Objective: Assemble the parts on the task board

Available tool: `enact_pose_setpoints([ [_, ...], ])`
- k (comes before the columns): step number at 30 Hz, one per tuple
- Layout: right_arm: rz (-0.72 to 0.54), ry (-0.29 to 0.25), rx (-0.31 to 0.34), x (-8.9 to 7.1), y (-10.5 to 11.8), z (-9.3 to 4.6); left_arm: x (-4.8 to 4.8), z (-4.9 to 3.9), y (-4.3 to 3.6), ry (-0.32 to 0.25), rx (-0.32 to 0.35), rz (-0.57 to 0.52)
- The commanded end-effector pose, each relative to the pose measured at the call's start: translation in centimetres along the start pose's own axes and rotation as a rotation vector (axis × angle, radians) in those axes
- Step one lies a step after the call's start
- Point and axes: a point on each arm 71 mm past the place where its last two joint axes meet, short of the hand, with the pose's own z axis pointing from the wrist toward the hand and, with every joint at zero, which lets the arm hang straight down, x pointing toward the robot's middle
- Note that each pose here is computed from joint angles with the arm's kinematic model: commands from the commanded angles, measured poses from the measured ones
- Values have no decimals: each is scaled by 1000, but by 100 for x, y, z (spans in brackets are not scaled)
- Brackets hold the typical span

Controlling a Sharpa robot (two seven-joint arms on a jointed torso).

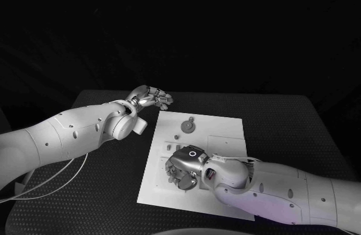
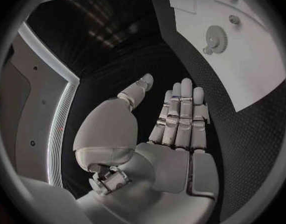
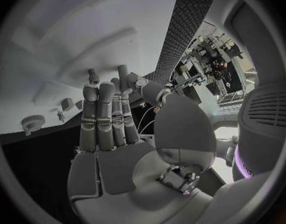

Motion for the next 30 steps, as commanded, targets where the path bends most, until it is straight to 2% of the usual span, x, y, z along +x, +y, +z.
enact_pose_setpoints([
  [1, -16, 46, -18, 69, 46, 10, 25, 7, -16, 15, 6, -10],
  [6, -24, 77, -32, 126, 88, 15, 31, 9, -18, 17, 6, -10],
  [12, -30, 82, -35, 139, 108, 28, 28, 7, -18, 16, 5, -10],
  [27, 38, 22, -12, 102, 48, 3, 11, 1, -11, 11, 3, -9],
  [30, 54, 25, -9, 106, 23, -8, 5, -1, -10, 10, 4, -8],
])
